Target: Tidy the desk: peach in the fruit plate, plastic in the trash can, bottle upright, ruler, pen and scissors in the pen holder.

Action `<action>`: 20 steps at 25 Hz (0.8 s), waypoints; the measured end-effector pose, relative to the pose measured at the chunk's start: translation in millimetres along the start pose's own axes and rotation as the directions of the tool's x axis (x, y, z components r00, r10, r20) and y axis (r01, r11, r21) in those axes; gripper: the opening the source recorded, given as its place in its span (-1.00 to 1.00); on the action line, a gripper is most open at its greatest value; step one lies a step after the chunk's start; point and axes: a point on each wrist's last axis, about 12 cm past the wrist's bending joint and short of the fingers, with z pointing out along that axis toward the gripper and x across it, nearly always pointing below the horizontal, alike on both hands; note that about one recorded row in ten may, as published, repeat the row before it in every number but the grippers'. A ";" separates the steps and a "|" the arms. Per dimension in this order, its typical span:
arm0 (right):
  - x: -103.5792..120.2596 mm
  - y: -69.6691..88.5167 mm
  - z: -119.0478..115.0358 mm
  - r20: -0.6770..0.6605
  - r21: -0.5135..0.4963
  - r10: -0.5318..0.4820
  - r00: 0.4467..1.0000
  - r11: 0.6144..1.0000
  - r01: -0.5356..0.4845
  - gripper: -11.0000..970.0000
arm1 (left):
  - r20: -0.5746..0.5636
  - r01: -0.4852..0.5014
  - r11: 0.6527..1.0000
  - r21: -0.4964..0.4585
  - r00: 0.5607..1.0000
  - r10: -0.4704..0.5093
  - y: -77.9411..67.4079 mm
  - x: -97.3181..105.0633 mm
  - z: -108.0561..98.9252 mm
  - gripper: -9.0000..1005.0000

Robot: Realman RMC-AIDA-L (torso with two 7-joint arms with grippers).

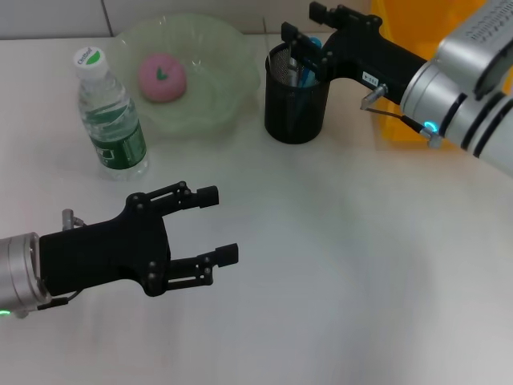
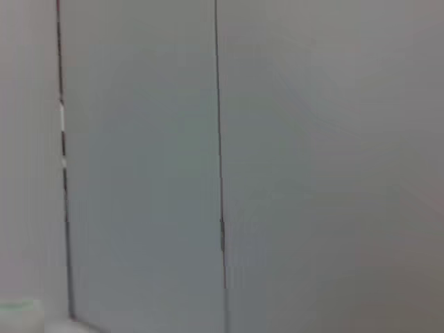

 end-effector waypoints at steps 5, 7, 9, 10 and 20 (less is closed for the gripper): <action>-8.3 4.8 -26.2 0.135 -0.069 0.113 0.984 0.992 -0.104 0.27 | 0.002 -0.002 1.000 0.000 1.000 0.002 -1.0 -0.1 -1.7 0.60; -15.1 4.7 -44.8 0.183 -0.122 0.176 0.967 0.980 -0.155 0.34 | 0.007 0.001 1.000 0.003 1.000 -0.001 -1.7 -0.8 -3.2 0.60; -22.6 2.7 -76.2 0.155 -0.230 0.243 0.958 0.952 -0.204 0.41 | 0.014 0.005 1.000 0.008 1.000 -0.005 -2.8 -1.6 -5.4 0.60; -22.6 2.7 -76.2 0.155 -0.230 0.243 0.958 0.952 -0.204 0.45 | 0.018 0.005 1.000 0.008 1.000 -0.005 -3.3 -1.9 -6.3 0.60; 5.7 30.6 -159.9 -0.121 -0.528 0.138 0.983 0.830 -0.182 0.73 | 0.009 0.019 1.000 0.001 1.000 -0.019 -2.4 -1.8 -10.9 0.60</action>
